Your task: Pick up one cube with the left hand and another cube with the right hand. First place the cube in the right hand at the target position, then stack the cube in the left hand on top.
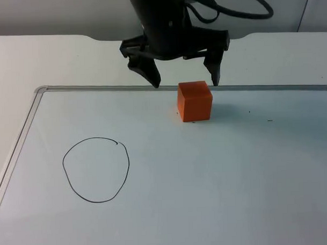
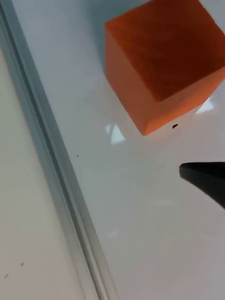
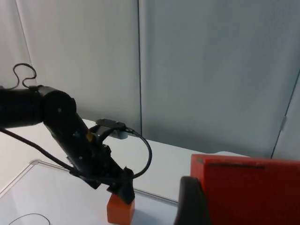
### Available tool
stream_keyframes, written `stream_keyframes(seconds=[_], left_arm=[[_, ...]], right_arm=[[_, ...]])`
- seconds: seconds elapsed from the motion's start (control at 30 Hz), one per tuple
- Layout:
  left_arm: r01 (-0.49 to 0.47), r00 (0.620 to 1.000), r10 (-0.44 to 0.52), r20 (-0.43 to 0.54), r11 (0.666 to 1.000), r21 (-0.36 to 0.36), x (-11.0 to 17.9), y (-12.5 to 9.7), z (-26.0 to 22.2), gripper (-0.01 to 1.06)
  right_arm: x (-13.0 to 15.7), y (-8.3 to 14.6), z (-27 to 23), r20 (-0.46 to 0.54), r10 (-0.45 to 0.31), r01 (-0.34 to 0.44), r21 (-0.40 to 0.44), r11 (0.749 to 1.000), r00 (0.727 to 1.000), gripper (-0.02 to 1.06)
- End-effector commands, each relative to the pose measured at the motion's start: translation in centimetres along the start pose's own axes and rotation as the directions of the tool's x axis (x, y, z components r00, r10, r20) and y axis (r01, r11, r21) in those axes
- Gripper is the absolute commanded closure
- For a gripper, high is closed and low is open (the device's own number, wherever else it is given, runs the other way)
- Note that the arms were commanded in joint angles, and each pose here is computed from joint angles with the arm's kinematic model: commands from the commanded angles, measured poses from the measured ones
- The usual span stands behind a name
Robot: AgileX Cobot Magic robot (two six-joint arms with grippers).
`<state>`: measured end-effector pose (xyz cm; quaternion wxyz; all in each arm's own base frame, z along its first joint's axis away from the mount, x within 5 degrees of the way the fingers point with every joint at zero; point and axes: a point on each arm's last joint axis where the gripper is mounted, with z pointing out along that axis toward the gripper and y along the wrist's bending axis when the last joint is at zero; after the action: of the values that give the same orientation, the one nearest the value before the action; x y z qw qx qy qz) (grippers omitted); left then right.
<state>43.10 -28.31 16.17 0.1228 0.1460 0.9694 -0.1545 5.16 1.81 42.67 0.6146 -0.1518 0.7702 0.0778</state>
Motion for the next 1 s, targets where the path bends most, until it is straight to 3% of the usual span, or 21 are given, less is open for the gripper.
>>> stream_keyframes(seconds=[0.0, 0.33, 0.97], left_arm=[[0.044, 0.999, -0.044, 0.022, 0.999, 0.005, -0.2, -0.3, 0.2, 0.00], [0.153, 0.988, -0.154, 0.029, 0.988, 0.036, -0.2, -0.2, 2.0, 0.00], [0.151, 0.987, -0.151, 0.048, 0.988, 0.003, 0.2, 0.3, 5.0, 0.01]], right_arm=[[0.0, 0.1, 0.2, 0.002, 0.002, -0.002, -0.008, 1.000, 1.000, 1.05], [0.1, 0.1, 0.2, -0.009, 0.001, -0.002, -0.009, 1.000, 1.000, 1.05], [0.1, 0.1, 0.2, -0.009, -0.001, 0.001, -0.009, 1.000, 1.000, 1.05]])
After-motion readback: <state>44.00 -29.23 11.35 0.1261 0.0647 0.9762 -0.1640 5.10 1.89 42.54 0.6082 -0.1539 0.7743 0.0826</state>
